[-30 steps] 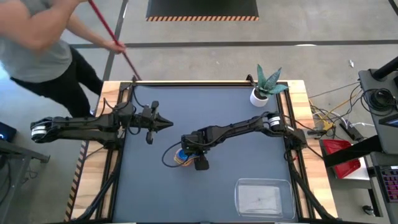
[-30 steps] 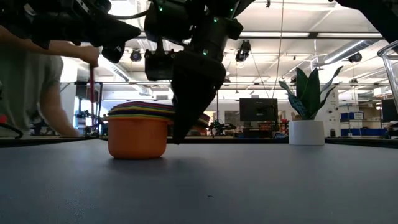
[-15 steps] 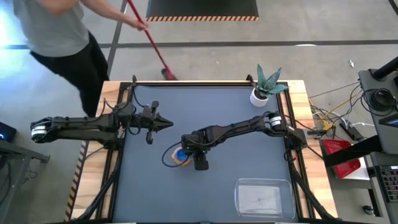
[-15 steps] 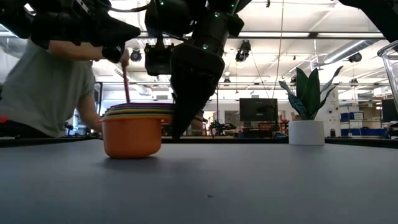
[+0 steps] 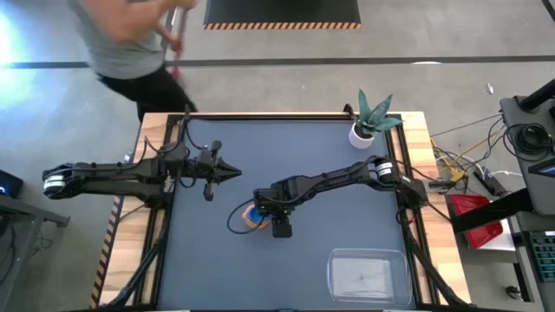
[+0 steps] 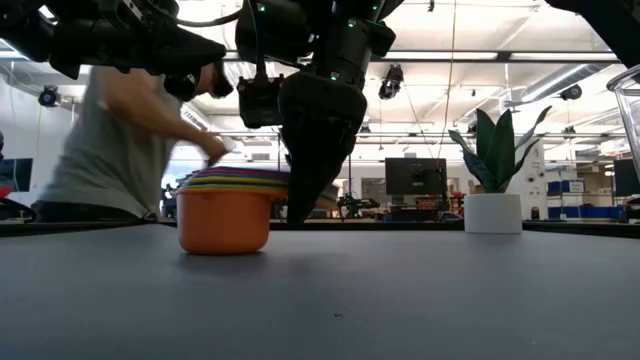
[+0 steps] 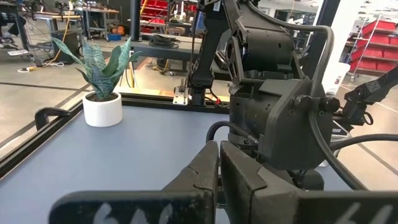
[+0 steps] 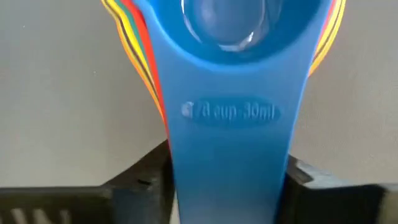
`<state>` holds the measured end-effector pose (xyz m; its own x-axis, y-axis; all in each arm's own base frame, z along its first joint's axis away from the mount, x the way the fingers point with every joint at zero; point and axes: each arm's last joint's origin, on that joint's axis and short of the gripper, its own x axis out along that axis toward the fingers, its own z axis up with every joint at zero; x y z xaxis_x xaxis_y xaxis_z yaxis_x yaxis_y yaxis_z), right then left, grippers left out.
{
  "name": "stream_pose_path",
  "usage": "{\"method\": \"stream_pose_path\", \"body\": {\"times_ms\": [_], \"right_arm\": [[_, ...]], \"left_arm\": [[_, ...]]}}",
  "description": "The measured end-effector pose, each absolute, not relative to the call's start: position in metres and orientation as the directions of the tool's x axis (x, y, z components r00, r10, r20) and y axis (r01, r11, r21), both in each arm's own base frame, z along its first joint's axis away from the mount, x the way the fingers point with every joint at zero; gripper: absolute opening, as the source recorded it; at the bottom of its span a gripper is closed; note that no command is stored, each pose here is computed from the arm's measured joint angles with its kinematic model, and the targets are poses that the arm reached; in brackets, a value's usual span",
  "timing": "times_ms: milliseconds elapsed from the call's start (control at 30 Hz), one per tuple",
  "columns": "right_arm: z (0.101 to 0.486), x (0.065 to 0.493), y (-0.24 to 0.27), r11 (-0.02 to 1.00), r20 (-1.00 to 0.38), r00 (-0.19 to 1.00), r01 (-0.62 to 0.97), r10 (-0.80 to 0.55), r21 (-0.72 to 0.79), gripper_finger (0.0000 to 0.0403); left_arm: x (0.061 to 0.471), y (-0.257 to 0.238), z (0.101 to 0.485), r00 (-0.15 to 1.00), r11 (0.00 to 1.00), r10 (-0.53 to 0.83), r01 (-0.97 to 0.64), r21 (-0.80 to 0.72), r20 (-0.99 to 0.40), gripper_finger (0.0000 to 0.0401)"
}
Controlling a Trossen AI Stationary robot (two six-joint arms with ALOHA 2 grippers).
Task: Nest measuring cups in basket
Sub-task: Put the nested measuring cups into the transparent bin
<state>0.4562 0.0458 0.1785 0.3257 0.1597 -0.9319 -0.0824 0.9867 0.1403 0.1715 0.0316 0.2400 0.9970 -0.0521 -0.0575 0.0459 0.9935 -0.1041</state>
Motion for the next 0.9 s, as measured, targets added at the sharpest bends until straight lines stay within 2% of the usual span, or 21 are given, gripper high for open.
{"method": "stream_pose_path", "body": {"times_ms": [200,367,533,900], "right_arm": [[0.182,0.456,0.046,0.988,-0.928,0.338,-0.057,0.156,0.145,0.0225],[0.187,0.457,0.048,0.991,-0.929,0.346,-0.024,0.131,0.131,0.0254],[0.192,0.456,0.054,0.997,-0.937,0.342,-0.020,0.072,0.069,0.0255],[0.190,0.456,0.059,0.999,-0.941,0.338,-0.023,0.028,0.021,0.0229]], "left_arm": [[0.172,0.032,0.240,0.997,0.994,-0.052,0.046,-0.104,-0.057,0.0000],[0.172,0.032,0.240,0.997,0.994,-0.052,0.046,-0.104,-0.057,0.0000],[0.172,0.032,0.240,0.997,0.994,-0.052,0.046,-0.103,-0.057,0.0000],[0.172,0.032,0.240,0.997,0.994,-0.052,0.046,-0.099,-0.057,0.0000]]}}
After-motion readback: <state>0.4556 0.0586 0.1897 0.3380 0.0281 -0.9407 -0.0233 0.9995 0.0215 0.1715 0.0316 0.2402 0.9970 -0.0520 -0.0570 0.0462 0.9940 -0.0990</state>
